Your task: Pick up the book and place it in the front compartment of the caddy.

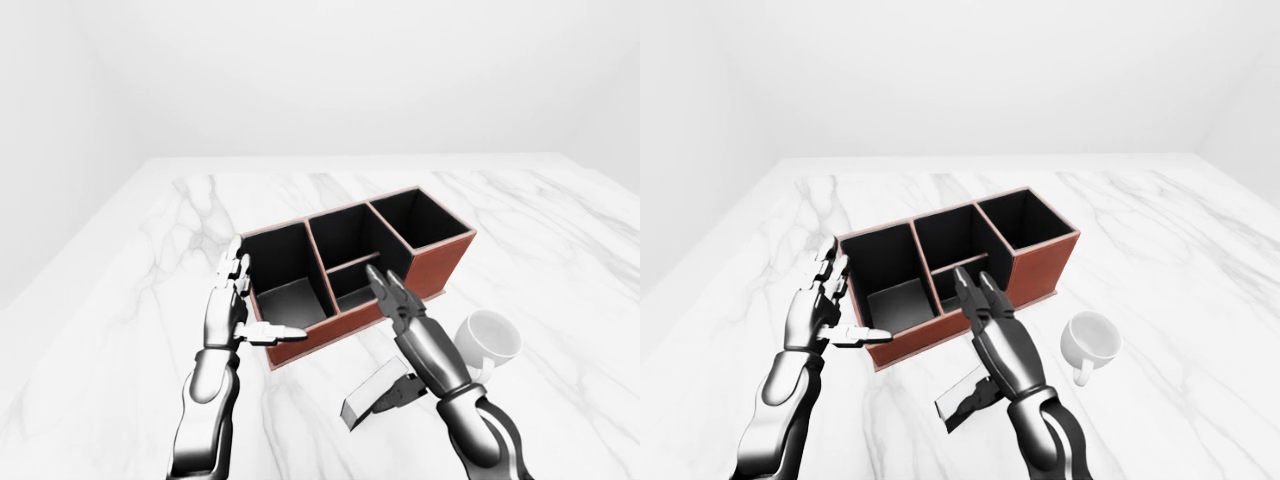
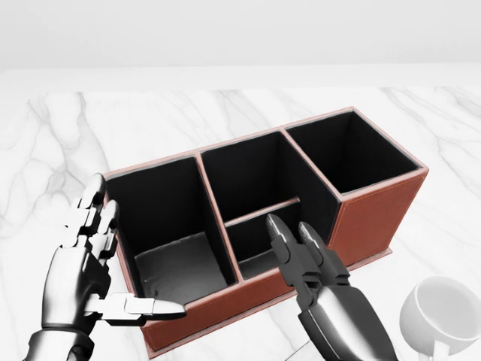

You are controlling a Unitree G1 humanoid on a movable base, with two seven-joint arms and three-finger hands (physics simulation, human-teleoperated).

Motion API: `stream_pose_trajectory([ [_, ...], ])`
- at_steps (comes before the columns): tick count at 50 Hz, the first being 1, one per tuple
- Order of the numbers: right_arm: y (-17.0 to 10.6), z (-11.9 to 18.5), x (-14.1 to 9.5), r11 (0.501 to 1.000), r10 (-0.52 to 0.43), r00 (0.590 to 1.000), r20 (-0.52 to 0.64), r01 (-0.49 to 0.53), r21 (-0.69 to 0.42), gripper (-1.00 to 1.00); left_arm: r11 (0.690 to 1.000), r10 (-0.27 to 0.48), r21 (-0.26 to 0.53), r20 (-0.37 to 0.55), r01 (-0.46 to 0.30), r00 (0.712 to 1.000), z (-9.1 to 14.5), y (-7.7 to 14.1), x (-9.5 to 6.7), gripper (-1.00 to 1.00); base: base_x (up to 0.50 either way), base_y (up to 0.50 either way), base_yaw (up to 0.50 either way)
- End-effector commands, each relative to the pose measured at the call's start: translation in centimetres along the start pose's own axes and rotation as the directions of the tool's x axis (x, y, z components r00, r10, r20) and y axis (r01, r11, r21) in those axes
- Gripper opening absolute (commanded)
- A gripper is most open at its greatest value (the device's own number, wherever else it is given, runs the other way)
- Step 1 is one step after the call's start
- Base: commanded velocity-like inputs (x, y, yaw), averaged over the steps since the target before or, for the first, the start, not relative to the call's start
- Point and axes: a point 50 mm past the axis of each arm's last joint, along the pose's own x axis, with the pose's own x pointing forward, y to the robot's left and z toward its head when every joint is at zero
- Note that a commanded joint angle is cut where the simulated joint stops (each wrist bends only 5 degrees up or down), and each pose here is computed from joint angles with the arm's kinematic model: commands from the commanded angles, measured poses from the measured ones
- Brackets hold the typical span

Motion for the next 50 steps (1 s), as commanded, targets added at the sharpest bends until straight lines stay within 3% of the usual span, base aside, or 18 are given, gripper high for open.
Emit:
stream_pose_trajectory([
  [1,0.2,0.2,0.1,0.999,0.014,1.0,0.013,-0.014,-0.03,1.0,1.0,-0.001,0.0,-0.006,0.001,1.0,-0.2,0.0,0.0,0.99,0.0,0.0,0.0],
  [32,1.9,1.5,-0.8,0.996,0.069,0.996,0.055,-0.066,-0.053,1.0,1.0,-0.002,0.001,-0.006,0.002,1.0,-0.1,-0.1,0.1,0.99,0.0,0.0,0.0],
  [50,3.1,0.6,-0.8,0.993,0.091,0.994,0.053,-0.087,-0.077,1.0,1.0,-0.003,0.002,-0.007,0.003,1.0,-0.2,-0.1,0.1,0.98,0.0,0.0,0.0],
])
